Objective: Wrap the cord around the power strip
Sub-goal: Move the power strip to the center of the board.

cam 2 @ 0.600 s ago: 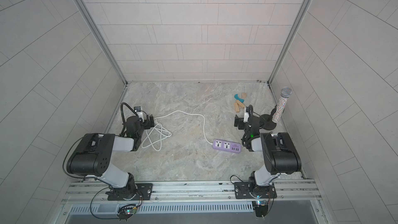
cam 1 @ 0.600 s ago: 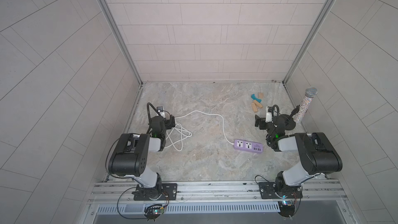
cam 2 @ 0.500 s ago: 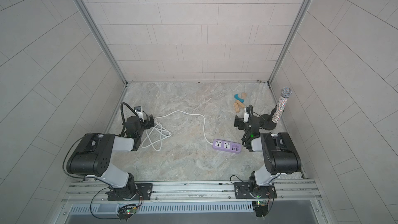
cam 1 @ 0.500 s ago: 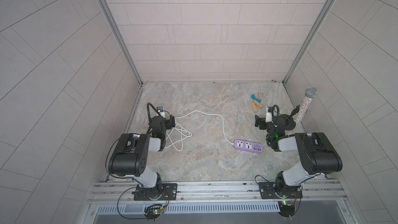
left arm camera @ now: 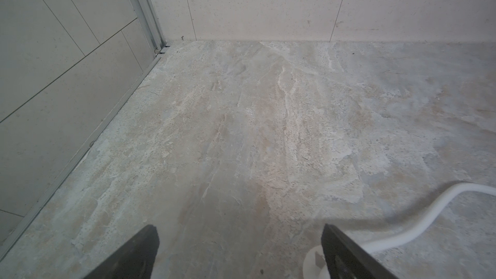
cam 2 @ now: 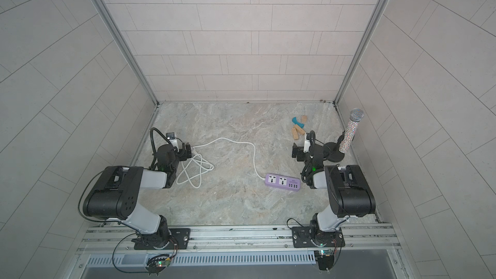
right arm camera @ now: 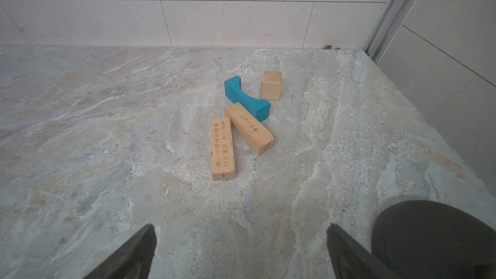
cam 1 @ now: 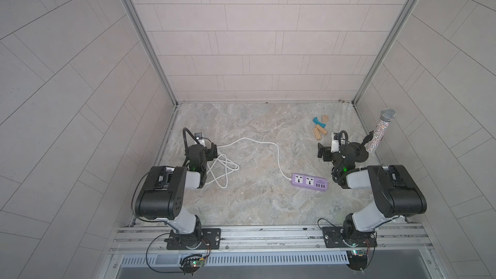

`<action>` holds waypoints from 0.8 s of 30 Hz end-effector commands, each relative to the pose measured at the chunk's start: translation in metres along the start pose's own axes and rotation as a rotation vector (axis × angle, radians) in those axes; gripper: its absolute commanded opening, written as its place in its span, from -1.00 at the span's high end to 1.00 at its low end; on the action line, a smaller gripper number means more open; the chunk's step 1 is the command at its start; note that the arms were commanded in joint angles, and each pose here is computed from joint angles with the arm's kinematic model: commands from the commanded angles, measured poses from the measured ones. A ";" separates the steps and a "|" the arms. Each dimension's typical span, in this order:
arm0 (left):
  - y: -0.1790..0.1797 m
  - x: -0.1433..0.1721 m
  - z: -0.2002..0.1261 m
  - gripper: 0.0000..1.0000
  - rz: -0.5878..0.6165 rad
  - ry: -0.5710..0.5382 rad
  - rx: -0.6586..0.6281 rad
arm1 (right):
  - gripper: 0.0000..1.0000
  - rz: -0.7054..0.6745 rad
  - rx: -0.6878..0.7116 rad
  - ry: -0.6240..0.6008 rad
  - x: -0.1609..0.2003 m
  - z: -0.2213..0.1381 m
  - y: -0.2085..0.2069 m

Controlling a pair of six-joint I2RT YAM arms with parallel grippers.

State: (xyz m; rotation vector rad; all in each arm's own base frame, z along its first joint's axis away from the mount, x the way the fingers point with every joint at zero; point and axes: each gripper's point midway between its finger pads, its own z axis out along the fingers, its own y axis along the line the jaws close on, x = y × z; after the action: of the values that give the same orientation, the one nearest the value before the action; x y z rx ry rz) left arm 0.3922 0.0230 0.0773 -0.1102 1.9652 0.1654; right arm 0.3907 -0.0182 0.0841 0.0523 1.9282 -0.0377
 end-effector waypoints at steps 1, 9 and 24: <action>0.003 -0.009 0.004 -1.00 -0.008 -0.023 -0.017 | -0.99 -0.004 -0.003 -0.023 -0.007 0.003 -0.001; 0.003 -0.008 0.005 -1.00 -0.006 -0.017 -0.018 | -0.99 -0.003 -0.002 -0.020 -0.007 0.003 -0.001; 0.027 -0.097 -0.045 -0.97 -0.098 -0.091 -0.117 | -0.42 -0.286 -0.336 0.104 -0.077 -0.053 0.068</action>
State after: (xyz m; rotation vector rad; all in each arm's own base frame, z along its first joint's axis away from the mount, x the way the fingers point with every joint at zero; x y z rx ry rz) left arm 0.3869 0.0403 0.1586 -0.2264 1.8568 0.2237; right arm 0.3944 0.0111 0.1828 -0.1388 1.8585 0.0028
